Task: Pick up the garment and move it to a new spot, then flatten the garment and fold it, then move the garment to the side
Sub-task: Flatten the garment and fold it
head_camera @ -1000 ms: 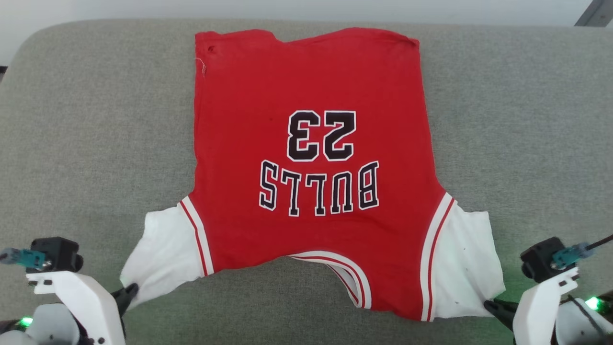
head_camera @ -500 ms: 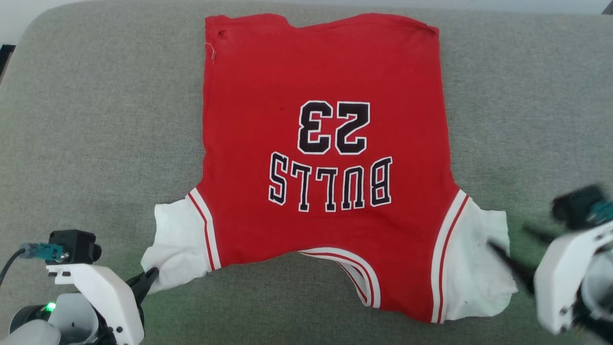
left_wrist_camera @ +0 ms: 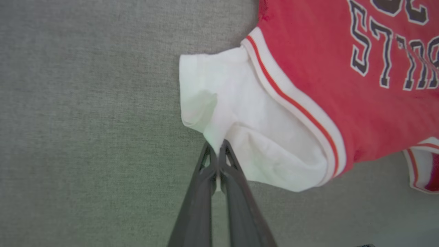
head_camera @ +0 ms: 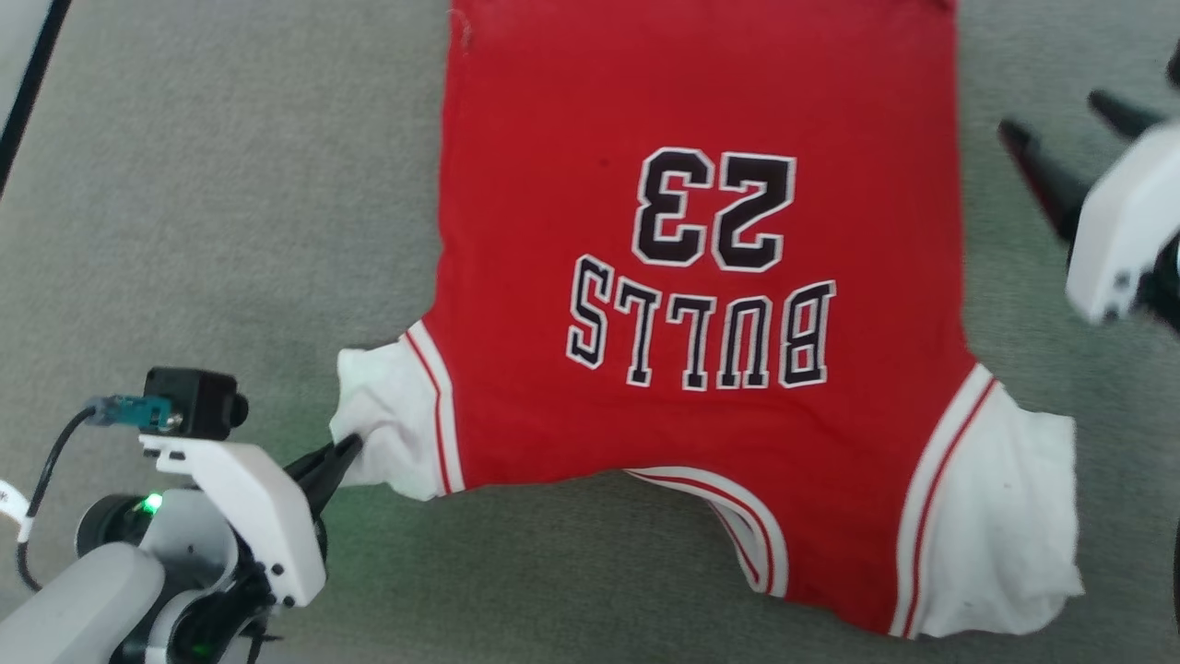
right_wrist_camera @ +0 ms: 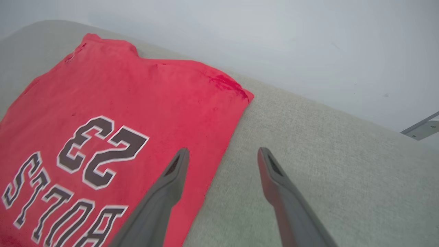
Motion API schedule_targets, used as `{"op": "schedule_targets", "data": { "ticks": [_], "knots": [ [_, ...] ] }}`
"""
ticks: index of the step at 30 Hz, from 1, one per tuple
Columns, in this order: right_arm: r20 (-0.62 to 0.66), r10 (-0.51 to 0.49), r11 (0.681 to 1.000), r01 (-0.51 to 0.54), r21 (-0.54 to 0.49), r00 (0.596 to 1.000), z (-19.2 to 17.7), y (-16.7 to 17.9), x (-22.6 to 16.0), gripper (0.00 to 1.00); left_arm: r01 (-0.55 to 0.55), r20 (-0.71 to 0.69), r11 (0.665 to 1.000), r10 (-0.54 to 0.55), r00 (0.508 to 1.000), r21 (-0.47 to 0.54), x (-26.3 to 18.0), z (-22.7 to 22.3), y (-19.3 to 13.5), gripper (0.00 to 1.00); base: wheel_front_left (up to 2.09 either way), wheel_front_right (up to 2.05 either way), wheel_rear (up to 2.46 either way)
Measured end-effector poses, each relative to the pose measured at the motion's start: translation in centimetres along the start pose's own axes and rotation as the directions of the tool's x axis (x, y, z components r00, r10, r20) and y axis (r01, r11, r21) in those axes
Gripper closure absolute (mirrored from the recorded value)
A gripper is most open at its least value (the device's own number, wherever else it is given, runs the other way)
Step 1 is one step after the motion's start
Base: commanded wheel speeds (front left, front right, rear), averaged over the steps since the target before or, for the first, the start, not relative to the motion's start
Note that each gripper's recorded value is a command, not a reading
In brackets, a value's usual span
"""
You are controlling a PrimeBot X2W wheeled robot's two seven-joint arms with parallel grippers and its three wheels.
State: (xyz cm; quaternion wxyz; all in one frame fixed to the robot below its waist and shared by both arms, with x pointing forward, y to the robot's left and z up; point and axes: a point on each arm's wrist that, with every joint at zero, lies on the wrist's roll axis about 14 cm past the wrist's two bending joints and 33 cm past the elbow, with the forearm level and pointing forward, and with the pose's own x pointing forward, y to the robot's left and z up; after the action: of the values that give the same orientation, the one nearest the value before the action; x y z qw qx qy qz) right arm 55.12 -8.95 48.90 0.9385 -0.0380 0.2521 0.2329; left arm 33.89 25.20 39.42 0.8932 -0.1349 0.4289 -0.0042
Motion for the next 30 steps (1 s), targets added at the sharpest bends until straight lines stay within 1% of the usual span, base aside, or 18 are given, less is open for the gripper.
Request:
{"op": "schedule_targets", "data": {
  "ticks": [5, 9, 13, 14, 17, 20, 23, 24, 25, 26, 28, 30],
  "knots": [
    [-0.065, 0.003, 1.0, -0.002, 0.005, 0.998, 0.3, -0.6, 5.2, 0.0, 0.004, 0.002, 1.0, -0.004, 1.0, 0.0, 0.6, 0.1, 0.0, 1.0, 0.0, 0.0, 0.0],
    [-0.159, -0.001, 1.0, 0.003, 0.011, 0.987, -0.7, -0.8, 8.8, 0.0, -0.001, -0.008, 1.0, 0.001, 1.0, -0.011, 1.0, -0.3, 0.2, 1.0, 0.0, 0.0, 0.0],
    [-0.256, -0.016, 1.0, 0.019, 0.01, 0.967, -2.0, -1.1, 11.6, 0.0, -0.006, -0.02, 1.0, 0.005, 1.0, -0.022, 1.3, -0.8, 0.5, 1.0, 0.0, 0.0, 0.0],
    [-0.3, -0.023, 1.0, 0.028, 0.013, 0.954, -2.6, -1.3, 12.8, 0.0, -0.013, -0.025, 1.0, 0.012, 1.0, -0.028, 1.5, -1.1, 0.7, 1.0, 0.0, 0.0, 0.0],
    [-0.373, -0.043, 0.999, 0.051, 0.012, 0.927, -4.0, -1.8, 14.1, 0.0, -0.023, -0.033, 0.999, 0.021, 0.999, -0.044, 1.6, -1.5, 1.1, 1.0, 0.0, 0.0, 0.0],
    [-0.433, -0.019, 0.997, 0.048, 0.057, 0.901, -4.8, -1.5, 15.2, 0.0, -0.03, -0.034, 0.998, 0.029, 0.999, -0.054, 1.7, -1.7, 1.5, 1.0, 0.0, 0.0, 0.0],
    [-0.498, -0.003, 0.996, 0.045, 0.072, 0.867, -5.9, -1.1, 15.7, 0.0, -0.036, -0.039, 0.997, 0.034, 0.999, -0.064, 1.8, -2.0, 1.7, 1.0, 0.0, 0.0, 0.0],
    [-0.519, -0.003, 0.996, 0.047, 0.071, 0.855, -6.2, -1.1, 15.7, 0.11, -0.039, -0.039, 0.997, 0.036, 0.999, -0.065, 1.8, -1.9, 1.8, 1.0, 0.0, 0.0, 0.0],
    [-0.535, -0.001, 0.996, 0.047, 0.071, 0.845, -6.4, -1.0, 15.7, 0.55, -0.039, -0.038, 0.997, 0.036, 0.999, -0.064, 1.9, -1.9, 1.9, 1.0, 0.0, 0.0, 0.0],
    [-0.535, -0.001, 0.996, 0.047, 0.071, 0.845, -6.4, -1.0, 15.7, 1.0, -0.039, -0.038, 0.997, 0.036, 0.999, -0.064, 1.9, -1.9, 1.9, 1.0, 0.0, 0.0, 0.0],
    [-0.551, -0.009, 0.997, 0.049, 0.058, 0.834, -6.7, -1.2, 15.5, 1.0, -0.037, -0.037, 0.997, 0.035, 0.999, -0.066, 2.0, -1.8, 1.9, 1.0, 0.0, 0.0, 0.0],
    [-0.547, -0.011, 0.996, 0.055, 0.064, 0.837, -6.7, -1.4, 15.3, 1.0, -0.034, -0.033, 0.997, 0.032, 0.999, -0.067, 2.1, -1.8, 1.8, 1.0, 0.0, 0.0, 0.0]
  ]
}}
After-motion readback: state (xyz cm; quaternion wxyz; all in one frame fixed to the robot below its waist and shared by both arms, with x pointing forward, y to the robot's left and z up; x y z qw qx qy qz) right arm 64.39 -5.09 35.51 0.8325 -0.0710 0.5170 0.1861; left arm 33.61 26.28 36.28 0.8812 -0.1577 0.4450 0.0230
